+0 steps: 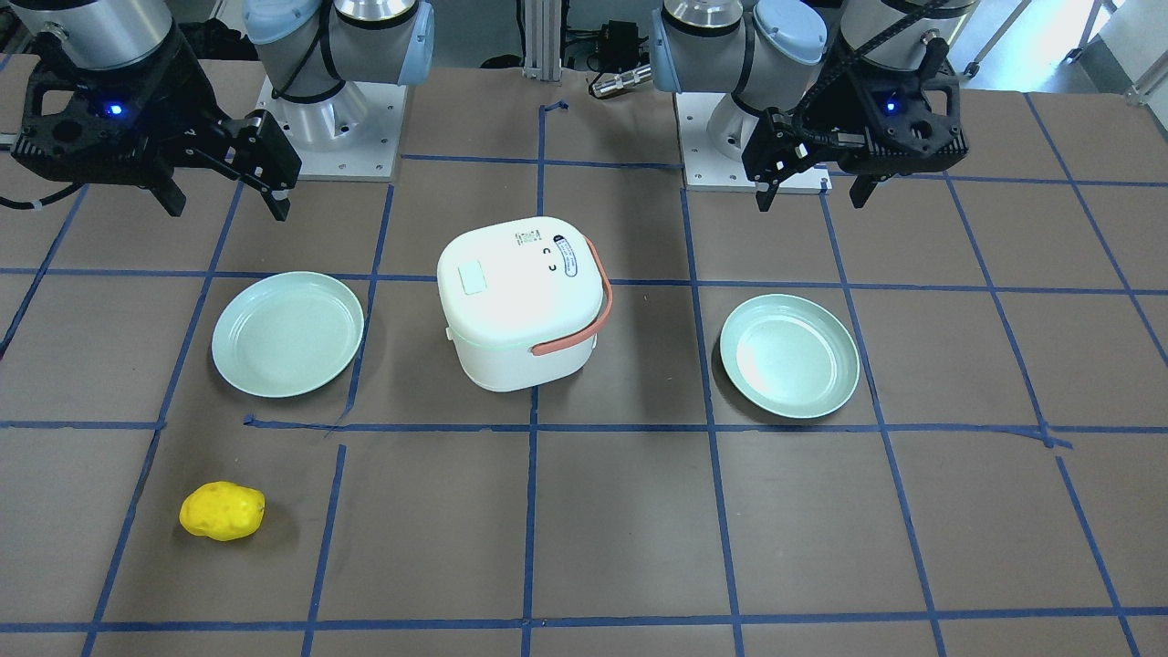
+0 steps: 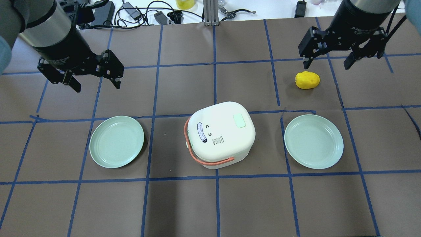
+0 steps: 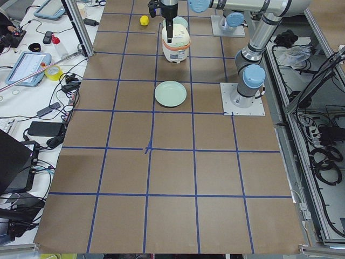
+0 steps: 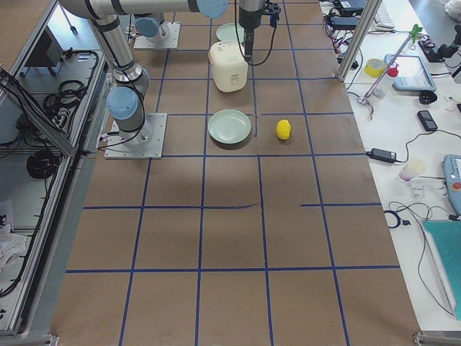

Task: Press rice cooker button
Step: 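Move the right gripper over the rice cooker's green lid button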

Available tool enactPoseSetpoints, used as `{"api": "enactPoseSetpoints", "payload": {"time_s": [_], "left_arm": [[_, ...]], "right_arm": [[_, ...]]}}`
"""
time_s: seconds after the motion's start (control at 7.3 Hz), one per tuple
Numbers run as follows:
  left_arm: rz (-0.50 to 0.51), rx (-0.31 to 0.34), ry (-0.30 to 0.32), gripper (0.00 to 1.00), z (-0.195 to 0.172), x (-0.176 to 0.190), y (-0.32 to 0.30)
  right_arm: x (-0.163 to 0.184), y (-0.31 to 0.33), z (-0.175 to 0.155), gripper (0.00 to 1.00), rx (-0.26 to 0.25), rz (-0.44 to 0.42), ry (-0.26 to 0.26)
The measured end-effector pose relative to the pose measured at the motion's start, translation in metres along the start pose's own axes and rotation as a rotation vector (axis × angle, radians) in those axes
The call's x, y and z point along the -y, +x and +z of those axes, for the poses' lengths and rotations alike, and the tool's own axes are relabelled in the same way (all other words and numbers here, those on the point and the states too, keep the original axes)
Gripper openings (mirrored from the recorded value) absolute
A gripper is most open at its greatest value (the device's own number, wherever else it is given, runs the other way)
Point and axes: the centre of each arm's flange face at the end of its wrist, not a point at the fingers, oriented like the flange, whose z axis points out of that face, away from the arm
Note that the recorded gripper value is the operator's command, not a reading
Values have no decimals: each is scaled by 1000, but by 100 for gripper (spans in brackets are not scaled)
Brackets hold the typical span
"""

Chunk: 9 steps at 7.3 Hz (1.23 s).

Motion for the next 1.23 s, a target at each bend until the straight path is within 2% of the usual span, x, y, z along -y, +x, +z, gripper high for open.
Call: {"api": "enactPoseSetpoints", "payload": {"time_s": [0.14, 0.27, 0.41, 0.55, 0.82, 1.23], "left_arm": [[0, 0, 0, 100, 0, 0, 0], [0, 0, 0, 100, 0, 0, 0], [0, 0, 0, 100, 0, 0, 0], [0, 0, 0, 100, 0, 0, 0], [0, 0, 0, 100, 0, 0, 0], [0, 0, 0, 100, 0, 0, 0]], "right_arm": [[-2, -13, 4, 35, 2, -4, -5], [-5, -32, 9, 33, 3, -21, -14], [-8, -53, 17, 20, 3, -52, -28], [-12, -75, 26, 1, 2, -89, -45], [-24, -118, 50, 0, 12, -96, -96], [-33, -140, 88, 0, 74, -66, -168]]}}
